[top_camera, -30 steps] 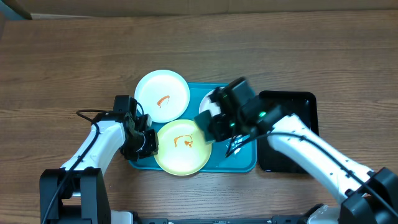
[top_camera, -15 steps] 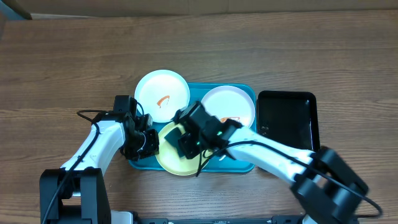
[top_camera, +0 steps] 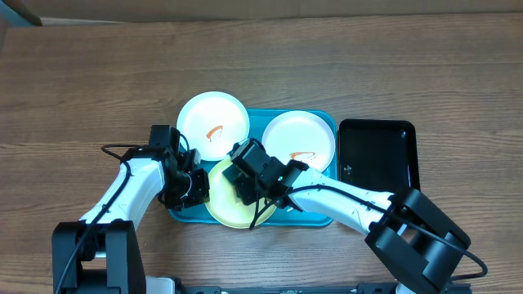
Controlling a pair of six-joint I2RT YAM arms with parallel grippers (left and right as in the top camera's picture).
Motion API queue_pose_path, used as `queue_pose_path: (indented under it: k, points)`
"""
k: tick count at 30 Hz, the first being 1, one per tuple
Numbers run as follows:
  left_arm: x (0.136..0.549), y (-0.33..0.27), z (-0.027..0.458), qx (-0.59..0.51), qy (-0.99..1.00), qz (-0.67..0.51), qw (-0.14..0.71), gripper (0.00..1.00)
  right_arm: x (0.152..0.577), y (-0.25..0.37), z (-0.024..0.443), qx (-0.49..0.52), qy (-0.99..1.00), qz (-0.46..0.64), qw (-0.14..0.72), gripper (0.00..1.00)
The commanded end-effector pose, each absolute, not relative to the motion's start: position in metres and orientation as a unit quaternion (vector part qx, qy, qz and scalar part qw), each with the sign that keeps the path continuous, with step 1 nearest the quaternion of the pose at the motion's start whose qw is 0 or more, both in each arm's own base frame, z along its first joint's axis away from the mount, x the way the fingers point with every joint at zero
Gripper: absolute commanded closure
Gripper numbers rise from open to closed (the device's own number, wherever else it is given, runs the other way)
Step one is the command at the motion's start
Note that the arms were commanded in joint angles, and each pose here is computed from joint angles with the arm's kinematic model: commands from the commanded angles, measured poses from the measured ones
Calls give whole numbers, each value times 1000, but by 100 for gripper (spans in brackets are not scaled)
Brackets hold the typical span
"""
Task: Clean dirty plates on tray and stack at the side
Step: 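Scrub the yellow plate with the sponge in right gripper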
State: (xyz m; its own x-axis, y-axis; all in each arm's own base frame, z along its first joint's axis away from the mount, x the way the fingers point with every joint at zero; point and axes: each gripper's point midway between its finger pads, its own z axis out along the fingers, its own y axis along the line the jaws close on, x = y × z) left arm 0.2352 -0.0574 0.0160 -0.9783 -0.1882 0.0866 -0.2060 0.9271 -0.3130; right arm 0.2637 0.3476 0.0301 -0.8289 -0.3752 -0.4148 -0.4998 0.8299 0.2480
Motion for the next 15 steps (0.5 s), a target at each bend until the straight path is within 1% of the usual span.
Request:
queue_pose_path:
  k: [1, 5, 9, 15]
  points:
    - [232, -63, 14, 102, -979, 172, 38, 96, 296, 324, 30, -179, 952, 131, 211, 96]
    - [232, -63, 14, 102, -979, 172, 38, 96, 291, 307, 22, -172, 962, 107, 184, 96]
    - [232, -62, 14, 102, -979, 172, 38, 96, 268, 293, 12, -179, 971, 90, 127, 96]
    - [232, -62, 14, 101, -979, 172, 37, 96, 231, 316, 16, -202, 962, 179, 41, 96]
